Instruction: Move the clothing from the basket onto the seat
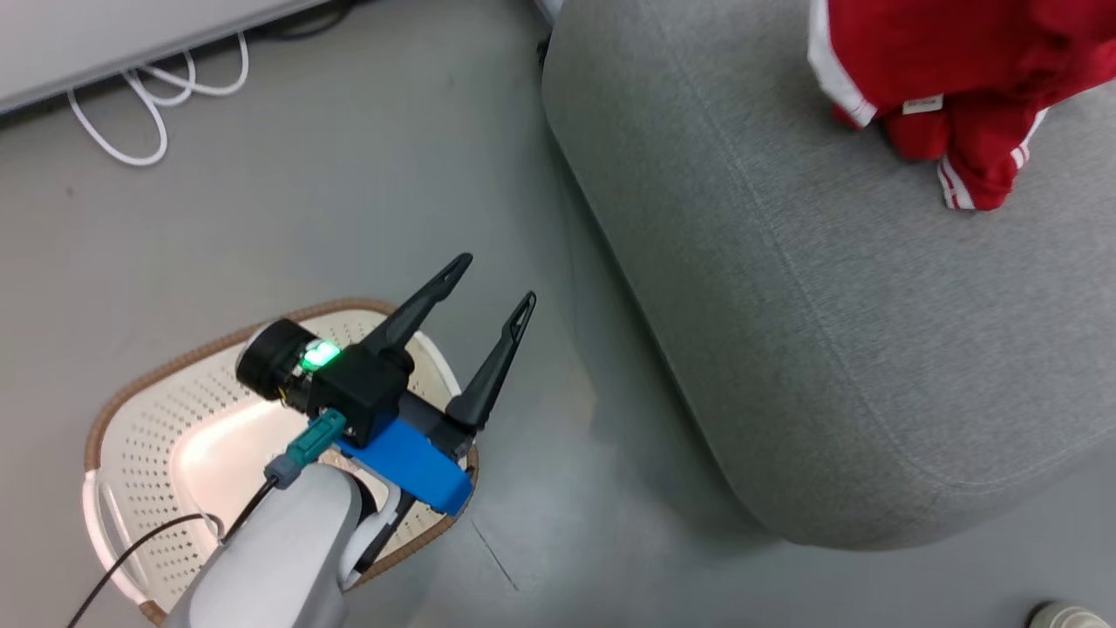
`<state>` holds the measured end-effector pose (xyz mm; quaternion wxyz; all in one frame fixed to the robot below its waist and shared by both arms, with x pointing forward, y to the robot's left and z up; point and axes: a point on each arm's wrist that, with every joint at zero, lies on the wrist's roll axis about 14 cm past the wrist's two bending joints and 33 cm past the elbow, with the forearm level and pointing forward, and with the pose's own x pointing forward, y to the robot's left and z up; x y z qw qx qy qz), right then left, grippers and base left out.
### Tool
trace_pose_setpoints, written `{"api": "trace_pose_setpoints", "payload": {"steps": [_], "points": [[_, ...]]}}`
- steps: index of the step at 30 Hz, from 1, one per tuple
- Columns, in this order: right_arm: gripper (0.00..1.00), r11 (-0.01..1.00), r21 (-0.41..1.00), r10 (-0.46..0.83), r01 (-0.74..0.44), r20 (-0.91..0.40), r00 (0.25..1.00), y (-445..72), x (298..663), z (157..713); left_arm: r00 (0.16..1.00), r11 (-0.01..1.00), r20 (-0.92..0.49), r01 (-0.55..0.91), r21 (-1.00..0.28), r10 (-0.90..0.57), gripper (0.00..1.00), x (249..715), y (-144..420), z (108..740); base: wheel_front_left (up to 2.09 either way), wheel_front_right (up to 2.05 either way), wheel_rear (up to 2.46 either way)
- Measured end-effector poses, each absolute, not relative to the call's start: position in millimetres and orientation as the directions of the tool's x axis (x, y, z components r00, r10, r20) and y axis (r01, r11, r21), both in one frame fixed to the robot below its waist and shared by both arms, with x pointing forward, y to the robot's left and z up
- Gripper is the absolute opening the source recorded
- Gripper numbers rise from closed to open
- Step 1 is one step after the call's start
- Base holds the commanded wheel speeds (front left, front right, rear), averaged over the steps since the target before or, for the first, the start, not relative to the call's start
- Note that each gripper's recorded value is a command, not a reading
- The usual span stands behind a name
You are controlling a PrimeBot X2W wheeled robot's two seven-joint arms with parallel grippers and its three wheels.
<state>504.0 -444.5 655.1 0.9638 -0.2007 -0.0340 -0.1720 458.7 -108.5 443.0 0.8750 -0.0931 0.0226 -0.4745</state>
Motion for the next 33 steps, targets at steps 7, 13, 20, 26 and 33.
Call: {"api": "trace_pose_setpoints", "payload": {"steps": [7, 13, 20, 26, 33], "points": [[0.00, 0.810, -0.392, -0.428, 0.437, 0.116, 0.896, -481.7, 522.7, 603.4, 0.564, 0.548, 0.017, 0.809, -0.212, -0.826, 1.00, 484.1, -96.1, 402.8, 0.00, 0.00, 0.00], [0.00, 0.821, -0.402, -0.475, 0.405, -0.088, 0.875, -482.3, 520.1, 497.4, 0.555, 0.545, -0.024, 0.805, -0.236, -0.831, 1.00, 488.4, -90.2, 366.9, 0.00, 0.00, 0.00], [0.00, 0.825, -0.390, -0.498, 0.410, -0.159, 0.852, -480.3, 511.6, 461.3, 0.554, 0.545, -0.026, 0.808, -0.224, -0.832, 1.00, 493.6, -86.7, 362.0, 0.00, 0.00, 0.00], [0.00, 0.831, -0.391, -0.487, 0.395, -0.170, 0.857, -473.1, 510.7, 459.3, 0.566, 0.556, -0.015, 0.803, -0.217, -0.824, 1.00, 495.9, -84.4, 369.0, 0.00, 0.00, 0.00], [1.00, 0.842, -0.365, -0.480, 0.398, -0.169, 0.861, -465.9, 507.8, 464.2, 0.581, 0.570, -0.014, 0.792, -0.218, -0.814, 1.00, 492.8, -81.5, 377.8, 0.00, 0.00, 0.00]]}}
